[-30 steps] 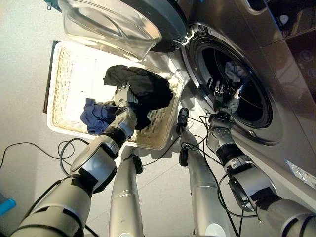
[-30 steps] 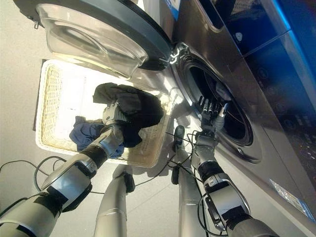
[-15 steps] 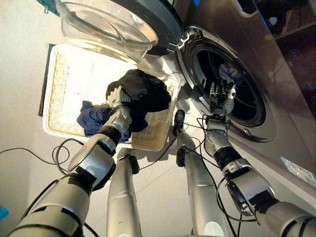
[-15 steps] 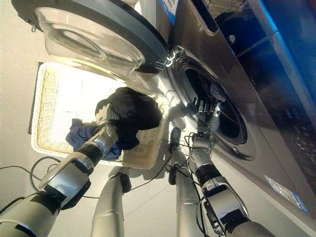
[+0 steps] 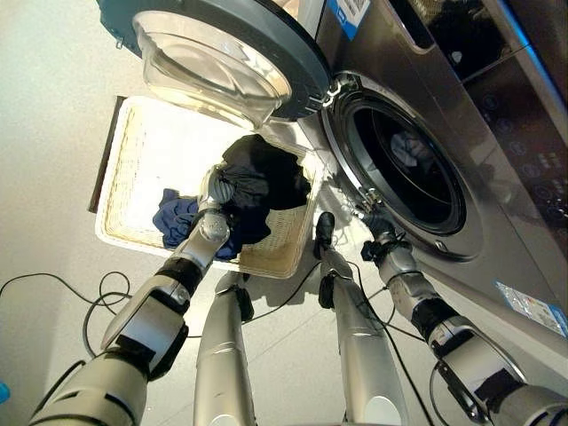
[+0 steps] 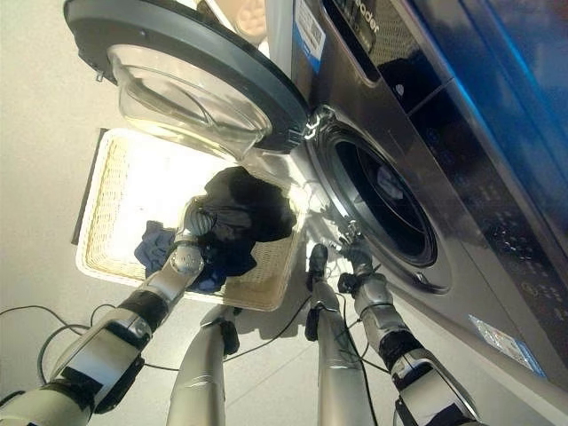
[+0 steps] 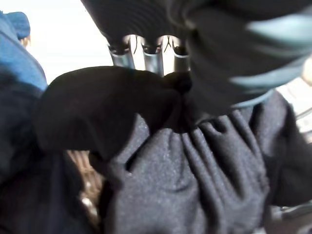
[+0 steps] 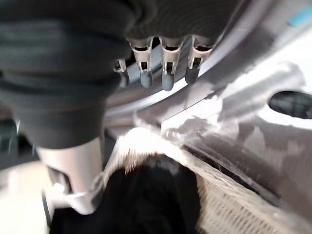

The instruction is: Put the clothes into the washing machine.

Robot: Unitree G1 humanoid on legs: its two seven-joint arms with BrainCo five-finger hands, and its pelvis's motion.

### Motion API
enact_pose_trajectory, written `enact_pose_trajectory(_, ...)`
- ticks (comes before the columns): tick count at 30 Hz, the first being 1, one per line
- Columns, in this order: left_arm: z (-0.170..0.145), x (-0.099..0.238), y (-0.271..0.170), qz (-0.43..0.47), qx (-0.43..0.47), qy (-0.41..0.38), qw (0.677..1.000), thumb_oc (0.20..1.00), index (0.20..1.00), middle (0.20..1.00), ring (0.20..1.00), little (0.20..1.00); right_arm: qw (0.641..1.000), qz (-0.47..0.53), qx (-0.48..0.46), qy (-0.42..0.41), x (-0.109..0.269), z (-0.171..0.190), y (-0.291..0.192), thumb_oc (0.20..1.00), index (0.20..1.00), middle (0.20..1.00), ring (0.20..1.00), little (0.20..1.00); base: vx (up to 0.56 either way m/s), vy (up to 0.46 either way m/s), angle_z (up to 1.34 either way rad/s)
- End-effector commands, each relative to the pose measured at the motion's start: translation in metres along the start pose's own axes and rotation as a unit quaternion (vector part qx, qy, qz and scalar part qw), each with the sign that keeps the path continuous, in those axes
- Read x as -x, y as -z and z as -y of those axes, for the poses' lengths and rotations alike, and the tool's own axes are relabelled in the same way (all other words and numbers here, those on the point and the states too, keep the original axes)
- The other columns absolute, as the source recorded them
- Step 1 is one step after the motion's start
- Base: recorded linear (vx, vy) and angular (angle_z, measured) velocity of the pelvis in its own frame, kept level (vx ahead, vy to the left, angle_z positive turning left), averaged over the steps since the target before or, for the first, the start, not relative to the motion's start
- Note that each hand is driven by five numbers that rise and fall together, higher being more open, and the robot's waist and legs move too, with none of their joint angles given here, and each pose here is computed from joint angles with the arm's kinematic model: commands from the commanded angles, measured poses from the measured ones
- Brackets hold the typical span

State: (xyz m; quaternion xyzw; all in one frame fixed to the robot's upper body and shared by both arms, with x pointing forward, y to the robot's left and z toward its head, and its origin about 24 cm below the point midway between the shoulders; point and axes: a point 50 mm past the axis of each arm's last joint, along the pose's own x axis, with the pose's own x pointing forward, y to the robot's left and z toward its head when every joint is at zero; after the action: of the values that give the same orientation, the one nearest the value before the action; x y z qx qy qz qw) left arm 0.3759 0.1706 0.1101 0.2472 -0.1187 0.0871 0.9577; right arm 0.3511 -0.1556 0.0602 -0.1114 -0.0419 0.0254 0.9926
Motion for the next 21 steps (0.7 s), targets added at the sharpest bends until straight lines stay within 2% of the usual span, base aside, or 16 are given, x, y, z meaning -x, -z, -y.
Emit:
enact_pose_trajectory(1,0.004,0.003,-0.027,0.078,0.075,0.003,0.994,0.200,0.200,0.200,0.200,0.200,0.990,0.072,0.121,0.002,-0.004,0.005,-0.026,1.000,1.000,1.000,1.000,1.000,0.00,-0.012,0.04)
enact_pose_trajectory(2,0.004,0.003,-0.027,0.078,0.075,0.003,0.994,0.200,0.200,0.200,0.200,0.200,0.990,0.072,0.121,0.002,-0.004,0.005,-0.026,1.000,1.000,1.000,1.000,1.000,0.00,-0.015,0.08)
enact_pose_trajectory(5,0.011,0.015,-0.036,0.116,0.105,0.033,0.987,0.200,0.200,0.200,0.200,0.200,0.968,0.103,0.227,0.001,-0.004,0.006,-0.035,1.000,1.000,1.000,1.000,1.000,0.01,-0.028,0.14)
enact_pose_trajectory(9,0.011,0.022,-0.044,0.141,0.125,0.056,0.981,0.200,0.200,0.200,0.200,0.200,0.956,0.118,0.268,0.005,-0.009,0.012,-0.045,1.000,1.000,1.000,1.000,1.000,0.01,-0.023,0.14)
enact_pose_trajectory(17,0.001,0.031,-0.062,0.198,0.141,0.070,0.967,0.200,0.200,0.200,0.200,0.200,0.953,0.116,0.278,0.007,-0.013,0.018,-0.053,1.000,1.000,1.000,1.000,1.000,0.01,-0.012,0.09)
enact_pose_trajectory(21,-0.003,0.035,-0.068,0.223,0.141,0.086,0.961,0.200,0.200,0.200,0.200,0.200,0.938,0.122,0.325,0.005,-0.013,0.020,-0.053,1.000,1.000,1.000,1.000,1.000,0.01,-0.002,0.07)
